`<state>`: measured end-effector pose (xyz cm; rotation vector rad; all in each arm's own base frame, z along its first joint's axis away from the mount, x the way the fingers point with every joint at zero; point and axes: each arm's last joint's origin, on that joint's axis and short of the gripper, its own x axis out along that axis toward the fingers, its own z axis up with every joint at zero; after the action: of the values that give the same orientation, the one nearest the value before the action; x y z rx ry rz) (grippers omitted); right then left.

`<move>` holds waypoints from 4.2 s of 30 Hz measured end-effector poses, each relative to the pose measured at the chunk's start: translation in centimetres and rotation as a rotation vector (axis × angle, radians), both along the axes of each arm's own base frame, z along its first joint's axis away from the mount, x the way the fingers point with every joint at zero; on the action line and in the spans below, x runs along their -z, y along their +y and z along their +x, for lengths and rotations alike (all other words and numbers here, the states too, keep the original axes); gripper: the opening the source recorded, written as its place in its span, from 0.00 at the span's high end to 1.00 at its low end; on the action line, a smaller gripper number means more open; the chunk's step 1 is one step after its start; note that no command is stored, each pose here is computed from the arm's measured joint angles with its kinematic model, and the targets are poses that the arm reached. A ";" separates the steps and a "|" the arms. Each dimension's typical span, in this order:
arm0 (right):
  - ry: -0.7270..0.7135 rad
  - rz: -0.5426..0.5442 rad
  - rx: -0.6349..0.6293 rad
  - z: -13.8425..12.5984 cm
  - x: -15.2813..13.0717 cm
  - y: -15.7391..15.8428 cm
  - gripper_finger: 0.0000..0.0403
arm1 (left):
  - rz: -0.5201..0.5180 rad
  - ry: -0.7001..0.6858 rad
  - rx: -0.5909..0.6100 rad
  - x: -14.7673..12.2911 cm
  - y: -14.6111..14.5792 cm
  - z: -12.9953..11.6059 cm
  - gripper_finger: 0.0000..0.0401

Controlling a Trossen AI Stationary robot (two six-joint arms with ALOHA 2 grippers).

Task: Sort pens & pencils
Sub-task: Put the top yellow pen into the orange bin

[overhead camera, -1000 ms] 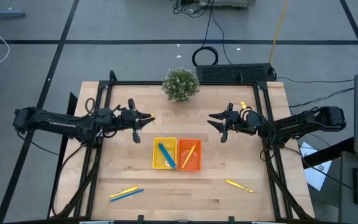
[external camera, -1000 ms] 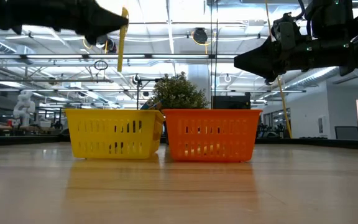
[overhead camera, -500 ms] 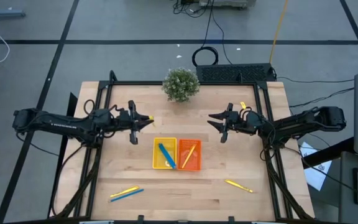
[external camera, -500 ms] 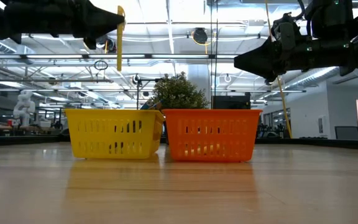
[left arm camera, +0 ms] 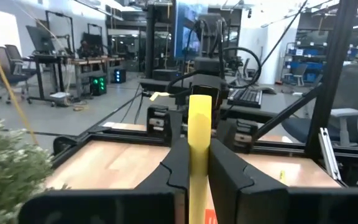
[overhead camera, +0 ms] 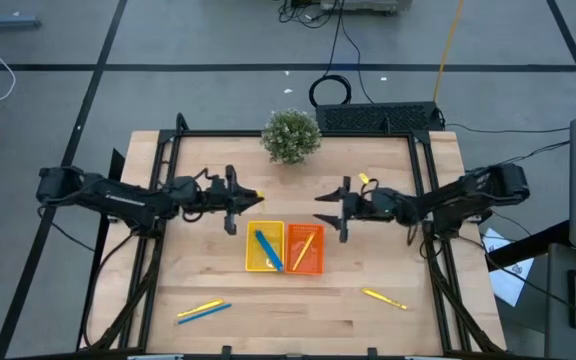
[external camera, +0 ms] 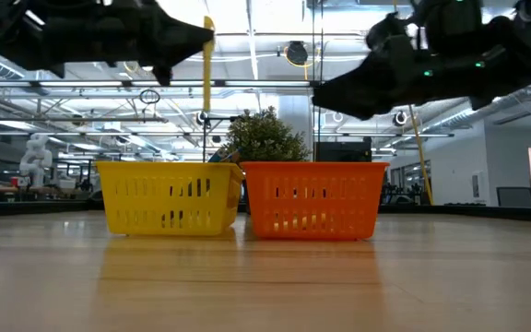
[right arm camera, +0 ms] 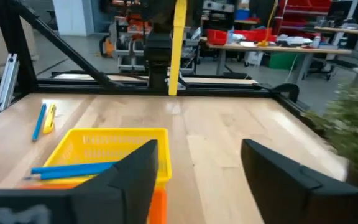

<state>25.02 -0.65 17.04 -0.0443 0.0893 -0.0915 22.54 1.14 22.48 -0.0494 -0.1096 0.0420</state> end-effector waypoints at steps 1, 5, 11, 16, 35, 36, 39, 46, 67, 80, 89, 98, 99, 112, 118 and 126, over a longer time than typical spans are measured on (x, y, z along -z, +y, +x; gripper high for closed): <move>0.005 0.000 -0.002 0.6 0.0 0.0 0.43 | -0.001 0.006 0.003 0.0 0.0 0.5 0.92; 0.012 0.013 -0.007 3.1 0.1 0.0 0.36 | 0.001 0.037 0.053 0.0 -0.1 2.6 0.92; -0.003 0.029 -0.169 5.8 0.4 0.6 0.35 | 0.028 0.080 0.071 0.6 -0.6 5.3 0.92; -0.021 0.027 -0.175 6.8 0.1 0.9 0.38 | 0.064 0.075 0.089 0.3 -1.3 6.5 0.92; -0.088 0.075 -0.186 6.8 -0.5 1.4 0.60 | 0.098 -0.064 0.099 -1.3 -2.0 7.0 0.92; -0.088 0.080 -0.186 6.8 -0.5 1.4 0.62 | 0.098 -0.060 0.099 -1.2 -2.0 7.0 0.92; -0.086 0.082 -0.186 6.8 -0.5 1.4 0.69 | 0.098 -0.073 0.098 -1.2 -2.0 7.1 0.92; -0.083 0.082 -0.184 6.8 -0.5 1.3 0.86 | 0.090 -0.091 0.099 -0.7 -2.0 7.5 0.92; -0.049 0.086 -0.183 6.5 -0.7 1.3 0.95 | 0.051 0.046 0.081 -1.4 -1.2 6.2 0.59; -0.021 0.038 -0.182 1.7 -2.4 1.3 0.95 | 0.084 0.164 -0.003 -5.4 -1.4 -0.6 0.41; -0.033 0.029 -0.129 -0.7 -2.1 1.1 0.95 | 0.079 0.027 -0.104 -3.1 -1.1 -5.8 0.40; -0.025 0.034 -0.098 -0.7 -2.1 1.0 0.95 | 0.035 0.028 -0.071 -1.3 -1.1 -7.2 0.40; -0.026 0.034 -0.098 -0.7 -2.1 1.0 0.95 | 0.035 0.026 -0.071 -1.3 -1.1 -7.2 0.40; -0.024 0.034 -0.097 -0.7 -2.1 1.0 0.95 | 0.033 0.032 -0.078 -1.2 -1.0 -7.2 0.40; -0.017 0.035 -0.097 -0.7 -2.0 1.0 0.95 | 0.035 0.036 -0.079 -1.2 -1.0 -7.1 0.40; -0.002 0.035 -0.097 -0.7 -1.8 1.0 0.95 | 0.041 0.036 -0.080 -1.2 -1.0 -7.1 0.40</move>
<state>24.30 0.32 18.89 -0.0133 0.0862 0.0074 15.40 0.10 23.68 -0.0030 -0.0759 0.1202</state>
